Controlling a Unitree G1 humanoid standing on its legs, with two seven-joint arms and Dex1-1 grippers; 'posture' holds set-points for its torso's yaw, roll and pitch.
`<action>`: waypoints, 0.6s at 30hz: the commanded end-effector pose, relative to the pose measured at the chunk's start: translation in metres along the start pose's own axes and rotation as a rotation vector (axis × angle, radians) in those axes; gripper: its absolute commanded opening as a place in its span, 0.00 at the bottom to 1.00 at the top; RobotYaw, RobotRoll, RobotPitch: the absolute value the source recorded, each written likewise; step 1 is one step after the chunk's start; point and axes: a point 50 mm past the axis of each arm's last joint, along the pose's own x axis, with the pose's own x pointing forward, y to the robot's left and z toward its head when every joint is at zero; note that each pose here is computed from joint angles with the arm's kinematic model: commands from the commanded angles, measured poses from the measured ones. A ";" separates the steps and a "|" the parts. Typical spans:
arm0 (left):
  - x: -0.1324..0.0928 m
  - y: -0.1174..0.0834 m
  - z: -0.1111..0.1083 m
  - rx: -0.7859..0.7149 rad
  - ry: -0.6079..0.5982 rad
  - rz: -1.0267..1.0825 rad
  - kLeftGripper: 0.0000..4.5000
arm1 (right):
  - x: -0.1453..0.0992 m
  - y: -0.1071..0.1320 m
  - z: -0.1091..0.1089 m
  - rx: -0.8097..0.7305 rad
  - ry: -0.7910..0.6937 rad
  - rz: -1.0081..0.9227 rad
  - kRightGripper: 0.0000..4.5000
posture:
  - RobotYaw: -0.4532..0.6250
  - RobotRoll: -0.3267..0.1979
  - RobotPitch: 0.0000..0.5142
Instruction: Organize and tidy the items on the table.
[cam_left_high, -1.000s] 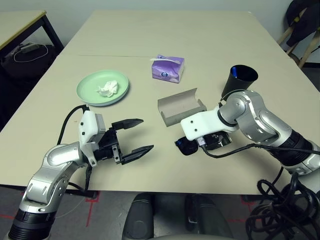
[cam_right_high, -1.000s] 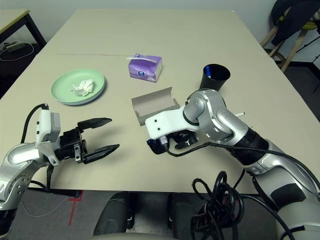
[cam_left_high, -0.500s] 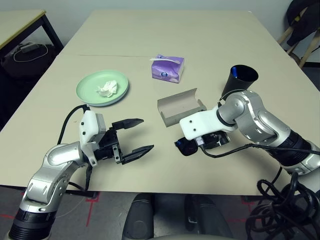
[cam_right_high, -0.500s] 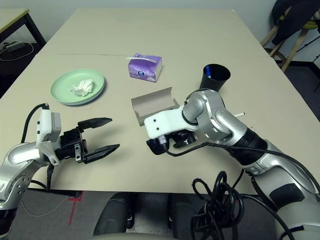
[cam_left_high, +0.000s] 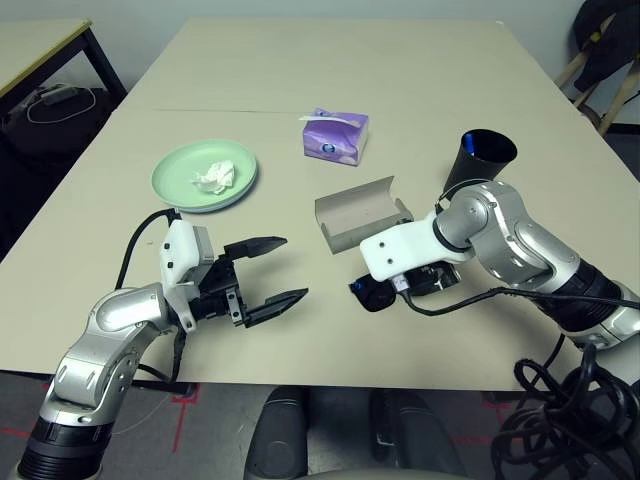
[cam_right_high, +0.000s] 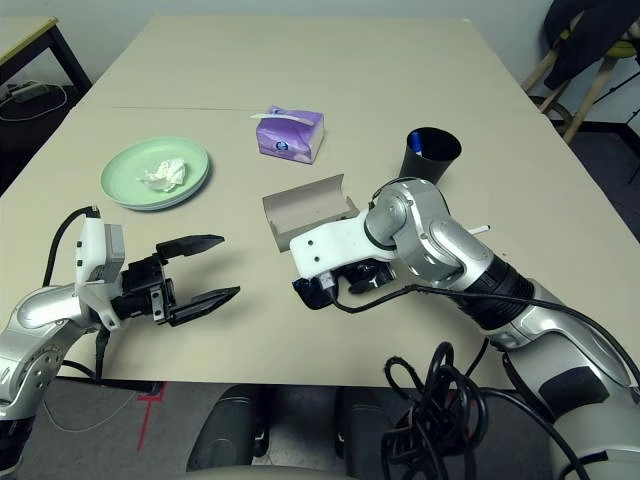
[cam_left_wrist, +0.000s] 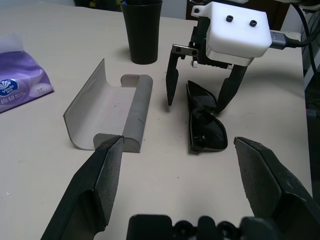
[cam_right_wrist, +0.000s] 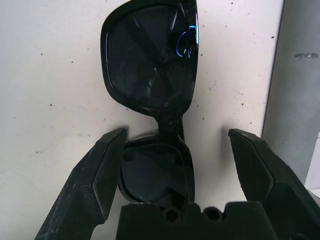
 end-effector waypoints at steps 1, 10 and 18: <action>0.004 -0.005 0.001 0.002 0.000 -0.023 0.99 | 0.004 0.003 0.004 -0.029 0.003 0.023 1.00 | 0.60 0.62 0.27; 0.004 -0.005 0.003 0.000 -0.003 -0.017 1.00 | 0.004 0.004 0.004 -0.043 0.001 0.028 0.69 | 0.61 0.62 0.27; 0.005 -0.006 0.002 -0.004 -0.003 -0.014 1.00 | 0.004 0.004 0.004 -0.052 -0.002 0.026 0.17 | 0.61 0.62 0.27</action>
